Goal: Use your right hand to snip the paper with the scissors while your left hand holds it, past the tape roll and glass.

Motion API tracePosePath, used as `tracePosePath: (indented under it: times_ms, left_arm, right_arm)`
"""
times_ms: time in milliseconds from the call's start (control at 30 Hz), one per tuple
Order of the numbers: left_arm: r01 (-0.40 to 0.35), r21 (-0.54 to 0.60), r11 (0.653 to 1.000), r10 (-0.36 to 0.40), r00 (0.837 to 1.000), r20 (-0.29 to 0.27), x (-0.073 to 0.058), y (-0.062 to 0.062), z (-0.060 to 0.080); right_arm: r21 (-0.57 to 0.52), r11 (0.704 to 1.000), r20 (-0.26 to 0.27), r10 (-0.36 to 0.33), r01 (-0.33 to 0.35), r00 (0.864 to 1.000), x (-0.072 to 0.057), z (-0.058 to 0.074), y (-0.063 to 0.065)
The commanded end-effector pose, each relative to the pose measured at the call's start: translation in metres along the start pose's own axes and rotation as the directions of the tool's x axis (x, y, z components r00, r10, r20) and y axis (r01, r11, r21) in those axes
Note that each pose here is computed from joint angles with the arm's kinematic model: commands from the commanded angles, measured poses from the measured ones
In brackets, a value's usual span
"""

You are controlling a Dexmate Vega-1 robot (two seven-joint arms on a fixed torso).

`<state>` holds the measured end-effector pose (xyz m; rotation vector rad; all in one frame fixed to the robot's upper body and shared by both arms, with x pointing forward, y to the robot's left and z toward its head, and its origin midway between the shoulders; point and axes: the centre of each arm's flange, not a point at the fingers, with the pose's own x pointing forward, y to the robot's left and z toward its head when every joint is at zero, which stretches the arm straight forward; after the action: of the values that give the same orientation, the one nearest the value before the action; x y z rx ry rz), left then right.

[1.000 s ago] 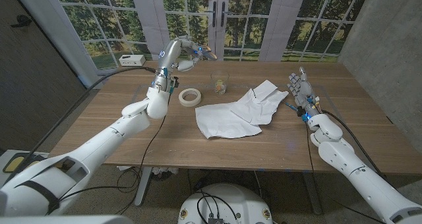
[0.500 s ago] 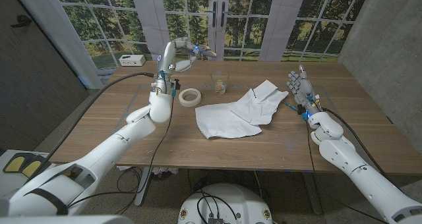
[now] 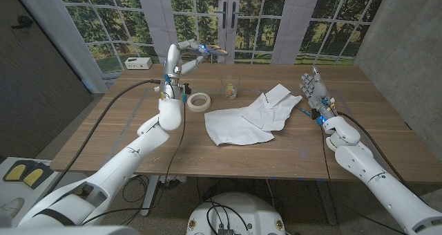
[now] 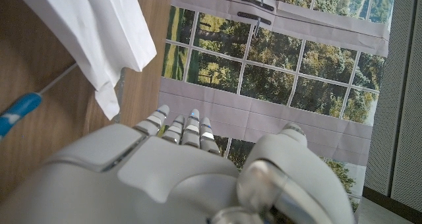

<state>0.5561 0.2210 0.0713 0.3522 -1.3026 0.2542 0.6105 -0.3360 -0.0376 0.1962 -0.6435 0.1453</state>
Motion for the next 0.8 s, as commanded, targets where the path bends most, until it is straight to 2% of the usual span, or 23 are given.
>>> tracePosePath:
  times_ms: [33, 367, 800]
  left_arm:
    - [0.003, -0.148, 0.989, -0.015, 0.997, -0.081, -0.0024, 0.0038, 0.0033]
    - [0.008, -0.248, 0.969, -0.035, 0.994, -0.102, -0.0063, 0.0041, 0.0017]
    - [0.010, -0.301, 0.954, -0.046, 0.993, -0.112, -0.0072, 0.0019, -0.0038]
  right_arm:
    - [0.006, 1.000, 0.009, 0.006, -0.006, 1.000, -0.0014, 0.0027, 0.0016]
    - [0.006, 1.000, 0.009, 0.011, -0.011, 1.000, -0.0032, 0.0029, 0.0026]
    - [-0.005, 1.000, 0.009, 0.008, -0.008, 1.000, -0.0037, 0.0053, 0.0029]
